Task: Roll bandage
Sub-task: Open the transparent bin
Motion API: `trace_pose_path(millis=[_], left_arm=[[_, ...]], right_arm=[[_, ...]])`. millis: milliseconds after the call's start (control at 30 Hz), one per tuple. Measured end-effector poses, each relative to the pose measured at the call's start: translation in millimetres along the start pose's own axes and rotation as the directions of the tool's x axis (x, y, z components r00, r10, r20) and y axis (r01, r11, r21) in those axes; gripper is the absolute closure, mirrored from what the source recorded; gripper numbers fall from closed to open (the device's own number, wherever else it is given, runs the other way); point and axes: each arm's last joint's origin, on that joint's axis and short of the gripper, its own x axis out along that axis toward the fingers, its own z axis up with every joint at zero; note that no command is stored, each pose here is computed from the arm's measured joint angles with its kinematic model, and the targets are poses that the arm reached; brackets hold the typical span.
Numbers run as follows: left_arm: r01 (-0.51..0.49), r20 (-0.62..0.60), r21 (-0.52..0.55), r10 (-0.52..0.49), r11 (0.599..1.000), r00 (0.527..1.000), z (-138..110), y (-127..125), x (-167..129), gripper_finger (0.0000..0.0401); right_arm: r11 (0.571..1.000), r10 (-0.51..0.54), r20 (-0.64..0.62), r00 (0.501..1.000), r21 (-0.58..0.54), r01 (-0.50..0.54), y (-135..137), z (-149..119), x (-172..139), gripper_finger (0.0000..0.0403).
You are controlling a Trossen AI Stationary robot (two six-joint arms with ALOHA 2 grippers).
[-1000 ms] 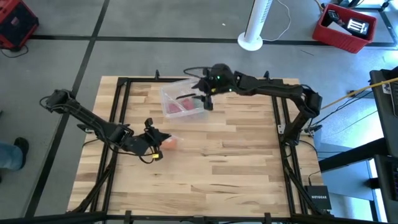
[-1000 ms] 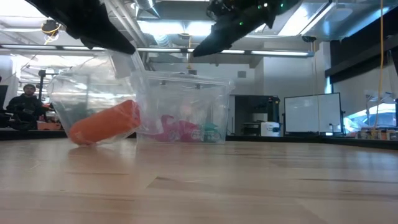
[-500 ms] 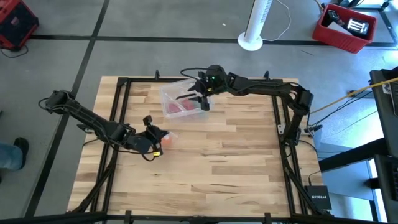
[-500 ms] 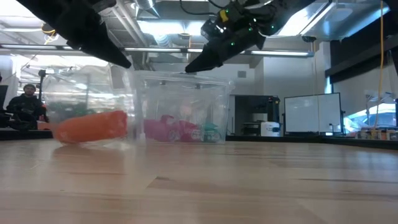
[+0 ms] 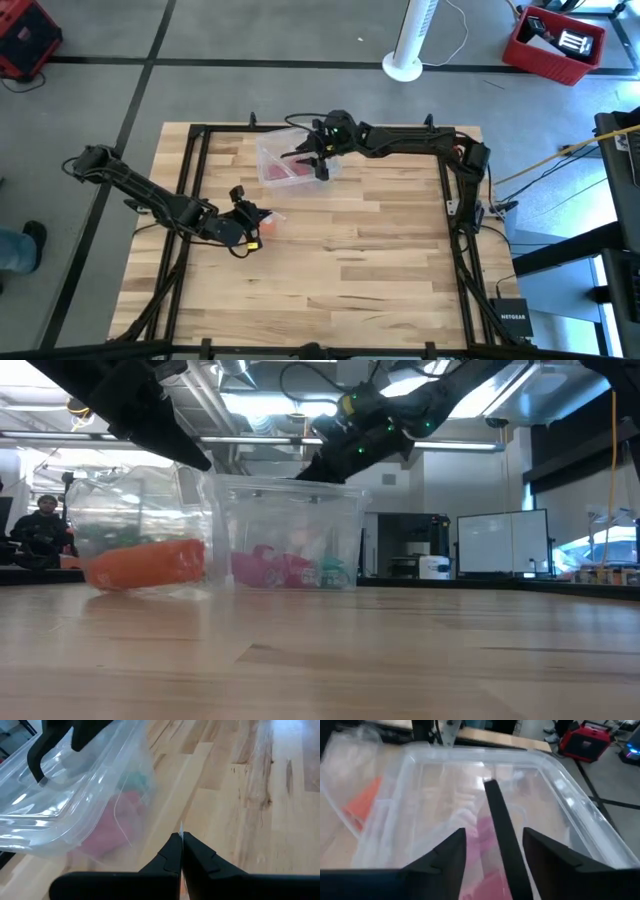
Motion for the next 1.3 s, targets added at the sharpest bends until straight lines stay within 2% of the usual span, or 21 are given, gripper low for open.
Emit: trace_pose_path(millis=[133,333,467,600,800,933,1100,1200,1300], left_arm=[[0.001,0.0,-0.012,-0.001,1.0,1.0,0,0,0,0.0401],[0.001,0.0,-0.015,-0.001,1.0,1.0,0,0,0,0.0401],[0.001,-0.001,-0.015,-0.001,1.0,1.0,0,0,0,0.0401],[0.001,-0.001,-0.015,-0.001,1.0,1.0,0,0,0,0.0401],[0.001,-0.001,-0.014,-0.001,1.0,1.0,0,0,0,0.0401],[0.001,0.001,-0.018,-0.001,1.0,1.0,0,0,0,0.0401],[0.001,0.0,0.018,-0.001,1.0,1.0,0,0,0,0.0401],[0.002,0.001,0.03,-0.002,1.0,1.0,0,0,0,0.0401],[0.009,0.018,0.011,-0.01,1.0,1.0,3,-1,0,0.0401]], right_arm=[[1.0,0.002,0.021,1.0,-0.002,-0.002,0,2,1,0.0259],[0.999,-0.052,-0.004,0.999,0.0,0.052,-1,-1,2,0.0369],[0.997,-0.079,-0.006,0.997,-0.004,0.079,-2,1,2,0.037],[0.992,-0.126,-0.016,0.992,-0.012,0.126,1,8,0,0.0354],[0.991,-0.132,0.026,0.991,-0.027,0.133,5,37,-17,0.0367],[0.984,-0.175,0.003,0.984,-0.035,0.175,11,61,-42,0.0367],[0.977,-0.206,-0.08,0.975,-0.076,0.2,36,94,-95,0.0361],[0.985,-0.164,-0.172,0.971,-0.088,0.15,60,100,-122,0.0367],[0.996,-0.084,-0.262,0.961,-0.044,0.075,86,96,-144,0.0367]])
